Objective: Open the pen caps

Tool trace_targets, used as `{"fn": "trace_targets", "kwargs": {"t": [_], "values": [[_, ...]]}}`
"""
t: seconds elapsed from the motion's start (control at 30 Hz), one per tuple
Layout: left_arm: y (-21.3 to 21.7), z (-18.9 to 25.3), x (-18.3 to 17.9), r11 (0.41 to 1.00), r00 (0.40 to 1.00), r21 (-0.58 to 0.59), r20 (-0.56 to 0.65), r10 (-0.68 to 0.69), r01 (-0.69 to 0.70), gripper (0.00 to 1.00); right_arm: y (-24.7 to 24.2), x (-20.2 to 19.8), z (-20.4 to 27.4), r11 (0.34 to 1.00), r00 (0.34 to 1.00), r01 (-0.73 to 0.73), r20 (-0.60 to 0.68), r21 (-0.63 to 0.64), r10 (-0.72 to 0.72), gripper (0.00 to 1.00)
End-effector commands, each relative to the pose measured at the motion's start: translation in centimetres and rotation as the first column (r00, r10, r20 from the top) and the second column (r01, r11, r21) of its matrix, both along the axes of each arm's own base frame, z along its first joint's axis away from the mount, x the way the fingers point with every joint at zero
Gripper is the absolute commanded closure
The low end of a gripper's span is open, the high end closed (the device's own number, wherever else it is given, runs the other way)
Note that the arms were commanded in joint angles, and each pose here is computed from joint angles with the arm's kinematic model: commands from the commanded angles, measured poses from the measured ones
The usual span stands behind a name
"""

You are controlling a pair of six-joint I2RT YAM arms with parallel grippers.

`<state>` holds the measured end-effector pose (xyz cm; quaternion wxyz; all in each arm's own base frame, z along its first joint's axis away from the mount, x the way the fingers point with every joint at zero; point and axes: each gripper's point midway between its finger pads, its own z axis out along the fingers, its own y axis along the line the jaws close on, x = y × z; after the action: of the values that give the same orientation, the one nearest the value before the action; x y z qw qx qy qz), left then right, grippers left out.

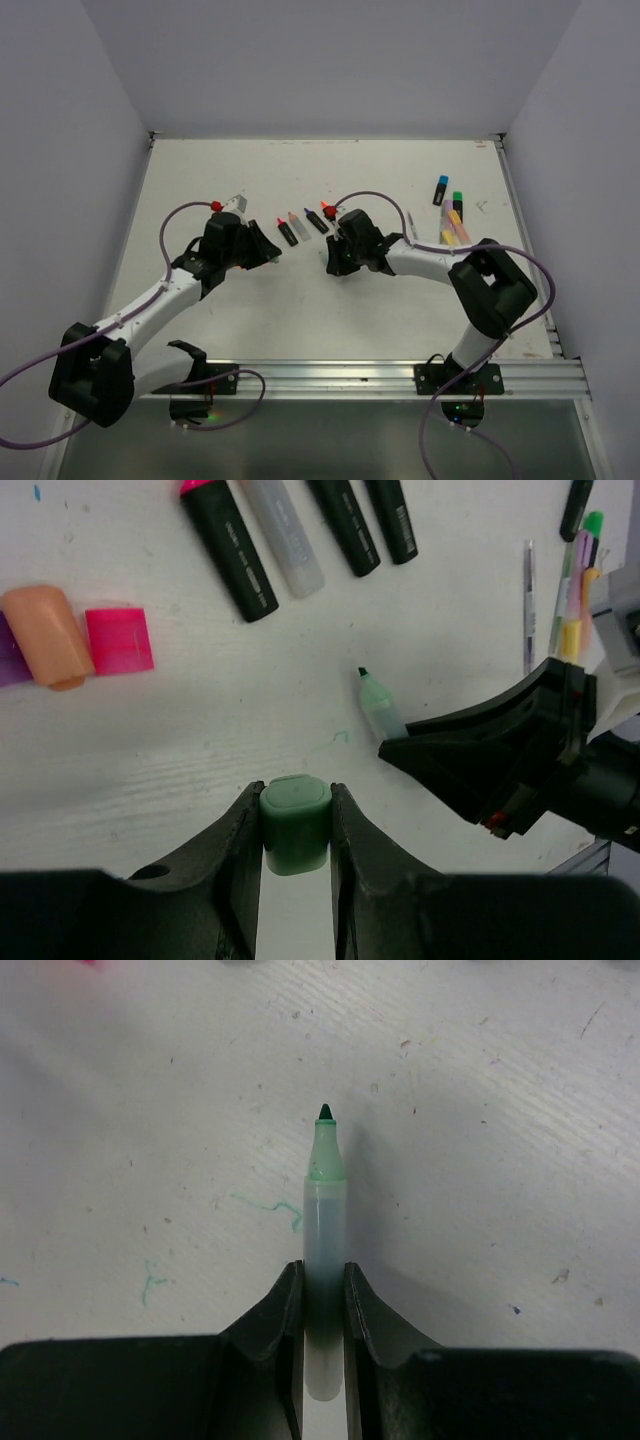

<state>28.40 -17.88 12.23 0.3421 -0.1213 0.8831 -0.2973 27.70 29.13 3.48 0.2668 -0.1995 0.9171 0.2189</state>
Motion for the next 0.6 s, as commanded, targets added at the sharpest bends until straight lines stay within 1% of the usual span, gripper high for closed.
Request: {"fn": "trace_targets", "kwargs": {"t": [0.0,0.17,0.23,0.37,0.57], "values": [[0.1,-1.9,-1.6,1.000,0.999,0.015,-0.044,0.007,-0.007,1.00,3.0,1.3,2.3,0.991,0.998,-0.056,0.046,0.118,0.051,1.00],[-0.6,-4.6,-3.0,1.000,0.994,0.013,-0.104,-0.023,0.024,1.00,3.6,1.7,0.9,0.993,0.998,-0.065,0.023,0.101,0.063,1.00],[-1.0,-5.3,-3.3,0.999,0.992,0.021,-0.118,-0.033,0.035,1.00,3.9,2.1,1.0,0.991,0.998,-0.060,0.035,0.120,0.056,1.00],[-1.4,-6.2,-3.2,0.999,0.992,0.023,-0.122,-0.027,0.030,1.00,4.2,2.3,0.5,0.991,0.998,-0.057,0.028,0.123,0.054,1.00],[-1.7,-8.0,-3.6,0.999,0.985,0.033,-0.170,-0.032,0.038,1.00,4.5,2.5,0.3,0.991,0.998,-0.058,0.021,0.123,0.056,1.00]]}}
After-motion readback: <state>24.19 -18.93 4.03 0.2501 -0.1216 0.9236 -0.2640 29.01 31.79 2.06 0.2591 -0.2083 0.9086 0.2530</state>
